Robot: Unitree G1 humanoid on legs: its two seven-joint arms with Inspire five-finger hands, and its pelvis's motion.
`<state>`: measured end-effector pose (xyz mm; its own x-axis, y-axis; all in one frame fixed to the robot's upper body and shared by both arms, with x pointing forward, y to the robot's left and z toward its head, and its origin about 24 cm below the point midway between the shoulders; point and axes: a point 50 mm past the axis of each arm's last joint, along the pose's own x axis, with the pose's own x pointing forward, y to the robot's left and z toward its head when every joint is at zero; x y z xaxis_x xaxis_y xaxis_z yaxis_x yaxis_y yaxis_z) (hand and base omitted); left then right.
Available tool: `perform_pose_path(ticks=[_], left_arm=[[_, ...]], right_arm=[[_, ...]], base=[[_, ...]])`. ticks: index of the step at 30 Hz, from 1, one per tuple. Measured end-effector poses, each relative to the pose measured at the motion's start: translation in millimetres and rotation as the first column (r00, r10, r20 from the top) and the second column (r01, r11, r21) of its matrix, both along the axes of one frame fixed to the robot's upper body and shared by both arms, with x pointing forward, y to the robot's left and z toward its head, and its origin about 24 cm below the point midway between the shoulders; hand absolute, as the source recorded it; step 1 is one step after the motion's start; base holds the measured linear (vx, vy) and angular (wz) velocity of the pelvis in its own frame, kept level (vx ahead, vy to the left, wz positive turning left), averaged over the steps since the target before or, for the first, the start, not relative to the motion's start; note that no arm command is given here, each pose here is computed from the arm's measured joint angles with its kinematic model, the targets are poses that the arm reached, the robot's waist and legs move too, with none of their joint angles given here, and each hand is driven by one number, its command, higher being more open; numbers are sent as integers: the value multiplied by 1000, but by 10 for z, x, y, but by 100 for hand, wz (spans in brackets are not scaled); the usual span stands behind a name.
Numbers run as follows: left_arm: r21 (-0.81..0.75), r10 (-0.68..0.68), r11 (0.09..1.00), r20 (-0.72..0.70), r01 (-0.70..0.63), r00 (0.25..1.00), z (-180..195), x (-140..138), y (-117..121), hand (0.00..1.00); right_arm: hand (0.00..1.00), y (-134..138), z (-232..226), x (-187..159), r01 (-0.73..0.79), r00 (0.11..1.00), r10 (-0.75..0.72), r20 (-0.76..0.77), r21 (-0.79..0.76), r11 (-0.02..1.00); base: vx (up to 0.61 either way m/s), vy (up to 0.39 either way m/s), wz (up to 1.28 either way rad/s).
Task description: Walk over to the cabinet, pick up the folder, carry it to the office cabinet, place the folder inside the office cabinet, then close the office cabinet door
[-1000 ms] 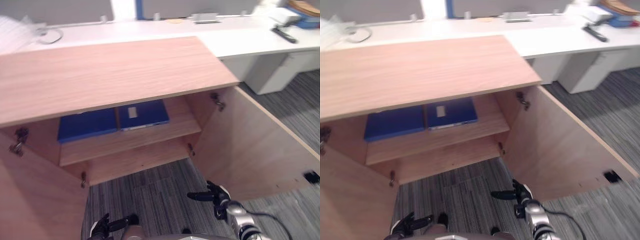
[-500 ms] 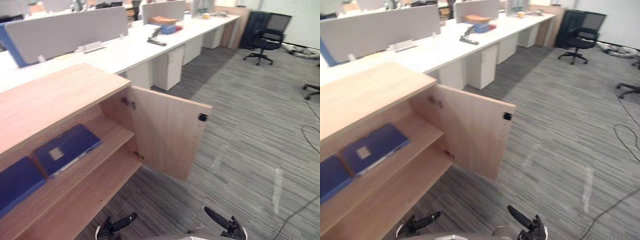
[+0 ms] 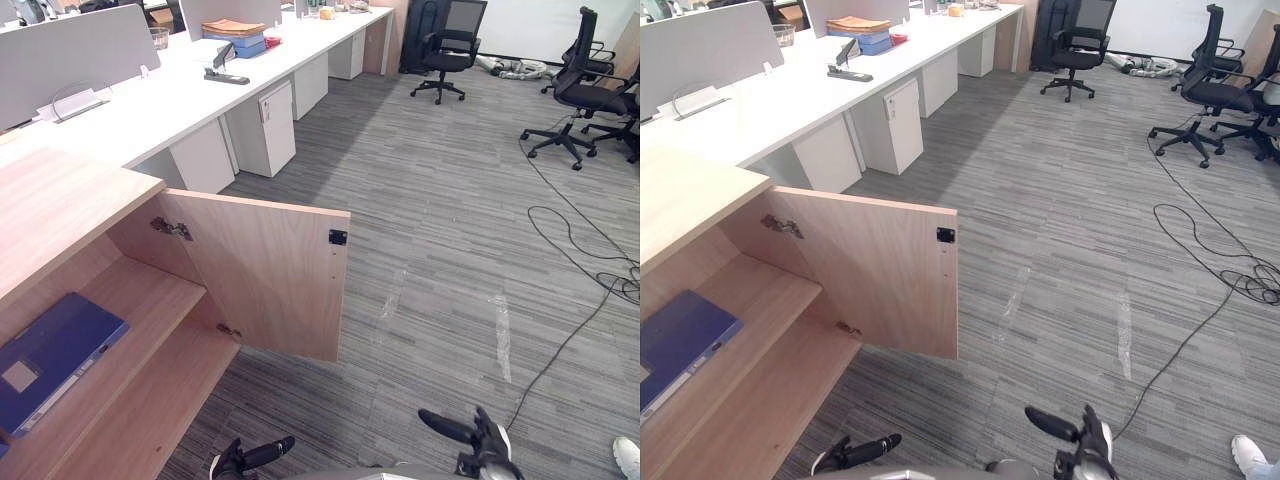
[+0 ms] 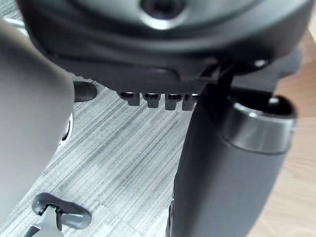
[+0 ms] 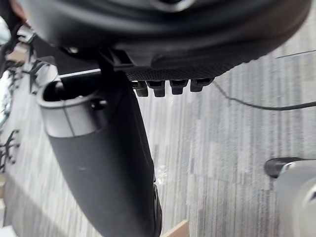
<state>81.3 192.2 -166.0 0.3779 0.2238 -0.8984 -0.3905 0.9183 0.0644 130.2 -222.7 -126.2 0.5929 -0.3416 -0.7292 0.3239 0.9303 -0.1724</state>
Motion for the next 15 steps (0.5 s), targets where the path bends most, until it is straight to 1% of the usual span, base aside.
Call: perform_pose_path(ticks=[1, 3, 5, 8, 10, 12, 15], left_arm=[[1, -5, 1000, 0, 5, 1000, 0, 1, -2, 100], [15, -49, 999, -6, 49, 999, 2, -8, -2, 100], [23, -69, 997, -12, 69, 998, 1, -23, 9, 100], [47, -75, 996, -14, 76, 997, 14, -31, 94, 100], [69, -71, 995, -33, 73, 997, 17, -104, 186, 100], [81, -66, 994, -51, 70, 997, 15, -178, 237, 100], [83, -58, 994, -70, 64, 996, 6, -261, 248, 100]], right_arm=[[100, 11, 9, 27, -11, 1000, 11, 8, 0, 1000], [100, 88, 84, 223, -98, 994, 99, 55, -17, 995], [100, 103, 158, 394, -142, 985, 145, 98, -31, 989], [100, 90, 316, 692, -164, 969, 173, 177, -62, 984], [100, 62, 492, 958, -206, 945, 230, 235, -121, 971], [100, 47, 639, 1150, -214, 925, 252, 285, -158, 964], [100, 7, 866, 1426, -206, 897, 271, 349, -211, 955]], base=[[69, 105, 26], [52, 103, 35], [35, 106, 25], [12, 80, 19], [-5, 59, 21], [-15, 32, 18], [-58, 31, 15]])
